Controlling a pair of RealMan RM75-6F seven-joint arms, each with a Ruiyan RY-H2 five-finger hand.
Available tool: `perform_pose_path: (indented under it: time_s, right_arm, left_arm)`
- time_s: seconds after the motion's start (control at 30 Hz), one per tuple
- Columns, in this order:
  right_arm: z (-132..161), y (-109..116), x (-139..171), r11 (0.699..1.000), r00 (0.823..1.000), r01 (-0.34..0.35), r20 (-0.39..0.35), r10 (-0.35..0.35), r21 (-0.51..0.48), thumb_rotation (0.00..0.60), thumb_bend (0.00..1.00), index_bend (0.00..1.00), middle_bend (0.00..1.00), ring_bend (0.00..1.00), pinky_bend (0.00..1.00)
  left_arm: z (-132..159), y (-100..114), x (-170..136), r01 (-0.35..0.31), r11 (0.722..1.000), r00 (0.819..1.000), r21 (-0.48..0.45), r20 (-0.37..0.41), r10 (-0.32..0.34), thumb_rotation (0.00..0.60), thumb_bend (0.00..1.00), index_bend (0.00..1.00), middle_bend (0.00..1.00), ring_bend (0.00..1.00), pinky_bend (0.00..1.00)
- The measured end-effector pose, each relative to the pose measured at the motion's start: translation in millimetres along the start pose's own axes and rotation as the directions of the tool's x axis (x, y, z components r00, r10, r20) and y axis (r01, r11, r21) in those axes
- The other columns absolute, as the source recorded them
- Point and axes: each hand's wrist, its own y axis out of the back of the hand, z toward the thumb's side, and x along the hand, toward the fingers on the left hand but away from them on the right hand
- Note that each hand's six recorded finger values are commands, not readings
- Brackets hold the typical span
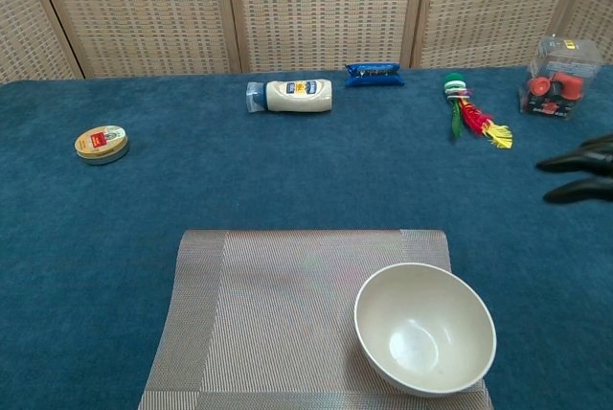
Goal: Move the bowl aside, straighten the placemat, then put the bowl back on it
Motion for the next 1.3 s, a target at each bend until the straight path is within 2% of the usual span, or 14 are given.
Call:
perform_pose_path:
  time_s: [0.1,0.2,0.37,0.47,0.57,0.67,0.73,0.83,1.1,1.3]
  right_arm:
    - [11.2,-8.5,-22.9,0.999,0.995,-0.054,-0.090,0.053,-0.005,0.600,0.00,0.19,0.00,0.00,0.00]
    - [25.8,-20.0,-44.1,0.993,0.982,-0.113,-0.157,0.109,-0.018,0.600,0.00,0.21,0.00,0.00,0.00]
    - [47.1,-39.7,-67.3,0.985,0.962,-0.174,-0.215,0.167,-0.017,0.600,0.05,0.25,0.00,0.00,0.00]
    - [54.5,-49.5,-79.0,0.981,0.957,-0.191,-0.228,0.181,-0.025,0.600,0.13,0.28,0.00,0.00,0.00]
    - [55.1,-56.0,-85.4,0.980,0.956,-0.197,-0.227,0.186,-0.025,0.600,0.26,0.34,0.00,0.00,0.00]
    - [54.3,-61.3,-91.0,0.981,0.958,-0.194,-0.222,0.183,-0.028,0.600,0.42,0.46,0.00,0.00,0.00]
    - [52.8,-63.4,-95.0,0.982,0.961,-0.185,-0.216,0.174,-0.033,0.600,0.53,0.58,0.00,0.00,0.00]
    - [49.9,-64.1,-100.0,0.985,0.967,-0.164,-0.206,0.150,-0.053,0.600,0.59,0.69,0.00,0.00,0.00]
    - [44.0,-49.9,-105.6,0.984,0.983,-0.076,-0.178,0.046,-0.164,0.600,0.60,0.75,0.00,0.00,0.00]
    - [11.4,-15.1,-111.9,0.964,0.993,0.084,-0.056,-0.101,-0.252,0.600,0.60,0.75,0.02,0.00,0.00]
  left_arm:
    - [-0.4,-4.1,2.9,0.013,1.000,1.000,0.011,-0.008,-0.013,0.600,0.00,0.00,0.00,0.00,0.00]
    - [-1.2,-5.8,5.4,0.016,1.000,1.000,0.014,-0.015,-0.016,0.600,0.00,0.00,0.00,0.00,0.00]
    - [-3.2,-8.9,8.9,0.028,1.000,0.999,0.014,-0.025,-0.028,0.600,0.00,0.00,0.00,0.00,0.00]
    - [-4.0,-9.4,10.3,0.031,0.999,0.999,0.012,-0.028,-0.031,0.600,0.00,0.00,0.00,0.00,0.00]
    - [-5.5,-9.4,11.5,0.032,0.999,0.999,0.009,-0.032,-0.032,0.600,0.00,0.00,0.00,0.00,0.00]
    - [-6.7,-9.5,12.6,0.034,0.999,0.999,0.007,-0.034,-0.034,0.600,0.00,0.00,0.00,0.00,0.00]
    - [-7.0,-9.1,12.9,0.033,0.999,0.999,0.005,-0.035,-0.033,0.600,0.00,0.00,0.00,0.00,0.00]
    - [-7.4,-8.6,12.6,0.031,1.000,0.999,0.004,-0.037,-0.031,0.600,0.00,0.00,0.00,0.00,0.00]
    - [-7.2,-9.7,12.9,0.035,0.999,0.999,0.005,-0.037,-0.035,0.600,0.00,0.00,0.00,0.00,0.00]
    - [-7.3,-9.6,12.6,0.035,0.999,0.999,0.004,-0.038,-0.034,0.600,0.00,0.00,0.00,0.00,0.00]
